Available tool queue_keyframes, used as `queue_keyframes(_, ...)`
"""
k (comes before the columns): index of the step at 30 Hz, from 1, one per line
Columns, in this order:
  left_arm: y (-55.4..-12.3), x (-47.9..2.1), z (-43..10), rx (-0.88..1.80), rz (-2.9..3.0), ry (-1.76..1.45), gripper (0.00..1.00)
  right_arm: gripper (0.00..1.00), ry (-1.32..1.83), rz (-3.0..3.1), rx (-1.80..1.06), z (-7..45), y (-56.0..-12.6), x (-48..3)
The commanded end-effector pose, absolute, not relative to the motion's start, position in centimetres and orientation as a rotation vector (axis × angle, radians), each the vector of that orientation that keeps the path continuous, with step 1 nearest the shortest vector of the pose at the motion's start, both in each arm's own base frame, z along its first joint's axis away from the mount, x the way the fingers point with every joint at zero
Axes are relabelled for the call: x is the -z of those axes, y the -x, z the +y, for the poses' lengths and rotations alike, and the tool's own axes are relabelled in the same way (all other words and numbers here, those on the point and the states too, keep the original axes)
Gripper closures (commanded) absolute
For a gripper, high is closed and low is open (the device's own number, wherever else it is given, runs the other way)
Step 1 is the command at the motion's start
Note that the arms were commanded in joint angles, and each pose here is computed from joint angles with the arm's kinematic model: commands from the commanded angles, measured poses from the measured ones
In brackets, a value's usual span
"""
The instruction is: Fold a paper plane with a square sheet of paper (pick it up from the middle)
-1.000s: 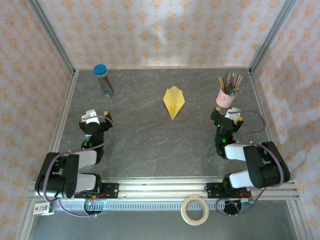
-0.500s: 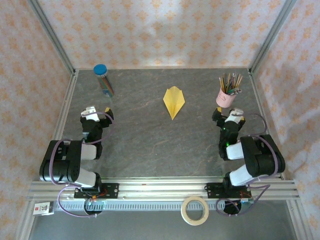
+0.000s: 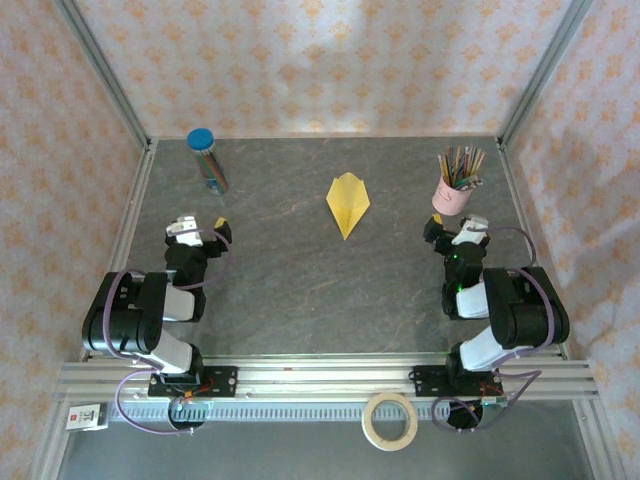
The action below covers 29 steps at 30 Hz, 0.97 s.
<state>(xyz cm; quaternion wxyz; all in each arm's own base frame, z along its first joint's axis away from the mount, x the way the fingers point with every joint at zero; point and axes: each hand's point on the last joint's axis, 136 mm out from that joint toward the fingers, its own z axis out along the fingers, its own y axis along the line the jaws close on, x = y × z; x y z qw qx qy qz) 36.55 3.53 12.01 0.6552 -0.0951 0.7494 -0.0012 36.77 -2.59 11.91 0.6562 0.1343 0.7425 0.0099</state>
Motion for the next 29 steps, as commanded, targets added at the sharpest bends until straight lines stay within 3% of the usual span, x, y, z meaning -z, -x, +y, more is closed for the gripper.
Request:
queue_keyframes(1,-37.42,-12.97,3.47,-0.038,1.676,0.202,0.01,0.0,-0.286,1.658,-0.034,-2.48,-37.04,-12.79)
queue_keyframes(29,-37.44,-12.81,3.78,-0.094,1.684,0.236,0.01,0.0,-0.273,1.667,-0.022,-2.23,-37.17,-12.72)
